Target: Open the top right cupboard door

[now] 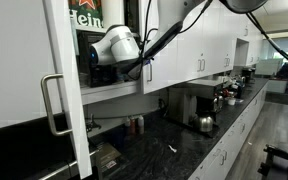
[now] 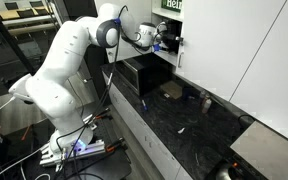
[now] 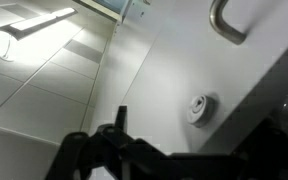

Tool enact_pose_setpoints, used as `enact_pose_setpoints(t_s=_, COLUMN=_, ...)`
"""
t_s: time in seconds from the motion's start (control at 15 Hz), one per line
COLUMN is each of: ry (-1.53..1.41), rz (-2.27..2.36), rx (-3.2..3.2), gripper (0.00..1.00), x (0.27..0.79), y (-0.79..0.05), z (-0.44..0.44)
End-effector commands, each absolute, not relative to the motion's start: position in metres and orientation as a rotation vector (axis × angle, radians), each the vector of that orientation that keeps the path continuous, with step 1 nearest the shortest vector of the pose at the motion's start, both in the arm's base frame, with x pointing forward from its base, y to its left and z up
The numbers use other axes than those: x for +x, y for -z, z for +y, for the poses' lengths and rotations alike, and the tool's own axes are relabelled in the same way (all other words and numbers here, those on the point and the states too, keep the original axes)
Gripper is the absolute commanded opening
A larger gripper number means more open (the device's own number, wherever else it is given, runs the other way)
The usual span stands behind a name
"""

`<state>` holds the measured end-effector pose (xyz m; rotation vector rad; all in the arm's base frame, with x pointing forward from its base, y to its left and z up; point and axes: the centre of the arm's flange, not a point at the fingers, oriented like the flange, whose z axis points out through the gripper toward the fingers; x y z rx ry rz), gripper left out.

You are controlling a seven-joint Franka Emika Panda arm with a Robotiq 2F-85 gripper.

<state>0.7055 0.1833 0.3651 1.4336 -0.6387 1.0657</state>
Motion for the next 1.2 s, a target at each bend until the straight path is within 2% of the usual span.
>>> enact_pose_setpoints(t_s=0.0, ry=-1.011, rz=-0.713, rx=1.388, gripper=1.00, x=0.670, y=-0.386, z=0.168)
enact_pose_setpoints(t_s=1.13, ry=-0.758, rz=-0.944, rx=1.273, gripper=1.00, x=0.603, y=-0.407, z=0.136)
